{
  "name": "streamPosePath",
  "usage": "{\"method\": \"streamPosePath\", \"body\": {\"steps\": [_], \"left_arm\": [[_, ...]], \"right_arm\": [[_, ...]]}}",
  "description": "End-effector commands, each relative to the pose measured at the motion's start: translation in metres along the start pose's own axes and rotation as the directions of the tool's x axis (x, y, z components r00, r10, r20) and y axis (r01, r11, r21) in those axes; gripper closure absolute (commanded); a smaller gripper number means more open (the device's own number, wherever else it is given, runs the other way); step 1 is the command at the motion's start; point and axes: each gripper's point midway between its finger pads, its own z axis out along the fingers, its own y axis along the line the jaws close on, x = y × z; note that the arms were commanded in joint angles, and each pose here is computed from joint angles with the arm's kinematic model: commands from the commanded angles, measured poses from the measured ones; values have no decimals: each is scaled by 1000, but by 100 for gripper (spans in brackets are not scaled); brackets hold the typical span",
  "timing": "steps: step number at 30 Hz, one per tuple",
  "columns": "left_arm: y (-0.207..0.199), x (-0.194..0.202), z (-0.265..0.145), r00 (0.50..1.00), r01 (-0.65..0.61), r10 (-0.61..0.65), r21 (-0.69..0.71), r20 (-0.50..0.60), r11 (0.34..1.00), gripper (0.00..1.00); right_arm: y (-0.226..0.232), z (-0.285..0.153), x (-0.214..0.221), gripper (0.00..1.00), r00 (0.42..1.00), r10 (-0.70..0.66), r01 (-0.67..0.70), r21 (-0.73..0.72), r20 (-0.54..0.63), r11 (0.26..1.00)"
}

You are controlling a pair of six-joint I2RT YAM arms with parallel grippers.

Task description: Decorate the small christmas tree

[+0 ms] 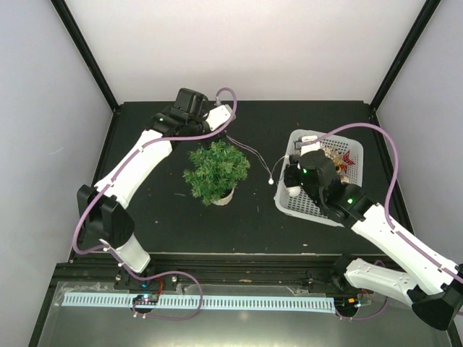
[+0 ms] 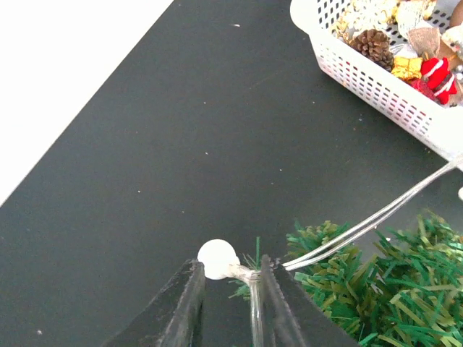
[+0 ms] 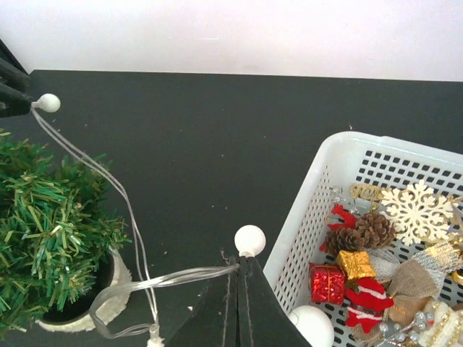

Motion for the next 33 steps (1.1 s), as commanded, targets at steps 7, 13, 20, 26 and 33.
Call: {"method": "streamPosePath", "body": {"steps": [7, 13, 20, 26, 33], "left_arm": [[3, -1, -1, 1000, 19, -19, 12, -22, 1000, 53], [8, -5, -6, 1000, 10, -11, -15, -17, 1000, 41], [13, -7, -7, 1000, 16, -16, -29, -12, 999, 37], [14, -12, -5, 1000, 26, -26, -26, -6, 999, 33], [6, -20, -8, 1000, 4, -5, 27, 30, 1000, 24]], "right_arm": [[-4, -23, 12, 99, 999, 51, -52, -51, -16, 997], [-1, -29, 24, 99, 997, 49, -53, -80, -52, 995], [6, -27, 39, 99, 995, 29, -38, -94, -97, 995], [8, -30, 45, 99, 993, 23, -35, -105, -116, 994], [4, -32, 45, 99, 994, 28, -39, -95, -109, 995]]}}
